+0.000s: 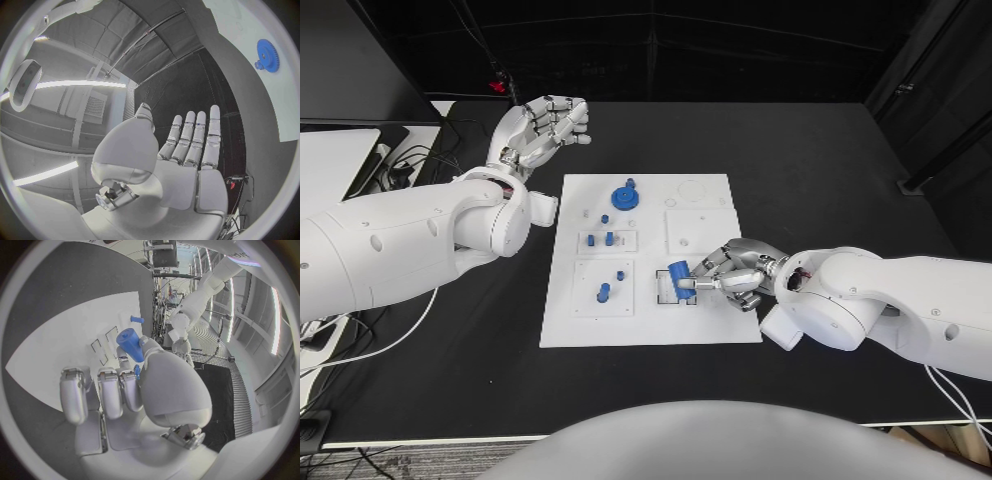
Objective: Assemble the parts on the task board
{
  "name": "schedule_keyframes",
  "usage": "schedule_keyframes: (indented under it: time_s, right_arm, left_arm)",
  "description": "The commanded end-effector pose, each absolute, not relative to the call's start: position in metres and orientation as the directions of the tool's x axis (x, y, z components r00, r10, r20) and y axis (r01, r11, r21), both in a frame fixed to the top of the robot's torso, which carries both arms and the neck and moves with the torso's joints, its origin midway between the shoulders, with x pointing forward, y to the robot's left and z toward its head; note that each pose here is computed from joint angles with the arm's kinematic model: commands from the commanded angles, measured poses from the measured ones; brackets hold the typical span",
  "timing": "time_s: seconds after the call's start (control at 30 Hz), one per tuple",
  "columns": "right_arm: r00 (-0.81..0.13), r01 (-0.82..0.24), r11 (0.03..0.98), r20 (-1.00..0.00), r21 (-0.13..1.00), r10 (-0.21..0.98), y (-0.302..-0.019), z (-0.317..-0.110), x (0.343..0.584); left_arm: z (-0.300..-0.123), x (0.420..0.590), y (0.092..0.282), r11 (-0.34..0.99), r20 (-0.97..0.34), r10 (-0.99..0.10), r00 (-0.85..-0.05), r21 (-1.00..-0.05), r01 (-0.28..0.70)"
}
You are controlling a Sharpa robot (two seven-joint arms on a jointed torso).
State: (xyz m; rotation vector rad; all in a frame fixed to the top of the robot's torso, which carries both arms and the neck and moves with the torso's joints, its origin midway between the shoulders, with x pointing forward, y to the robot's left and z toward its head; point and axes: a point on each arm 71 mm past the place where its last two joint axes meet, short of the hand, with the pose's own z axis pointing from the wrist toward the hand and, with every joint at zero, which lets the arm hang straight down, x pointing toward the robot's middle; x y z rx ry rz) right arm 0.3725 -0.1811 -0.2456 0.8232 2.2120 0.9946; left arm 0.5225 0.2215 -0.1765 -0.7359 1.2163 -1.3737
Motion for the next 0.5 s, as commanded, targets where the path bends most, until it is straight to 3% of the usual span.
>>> schedule_keyframes:
  time_s: [0.03,0.5]
  right_arm:
    - [-0.655,0.362,0.567,-0.231,0.74,0.719,-0.1794,-0.2507,0.3714]
    - [-0.635,0.367,0.598,-0.278,0.712,0.721,-0.1702,-0.2533,0.3755]
  left_arm:
    - [-0.1739,0.5224,0.2203,0.119,-0.198,-0.957,-0.209,-0.933,0.341]
    - [-0.174,0.5223,0.2204,0.119,-0.198,-0.957,-0.21,-0.933,0.34]
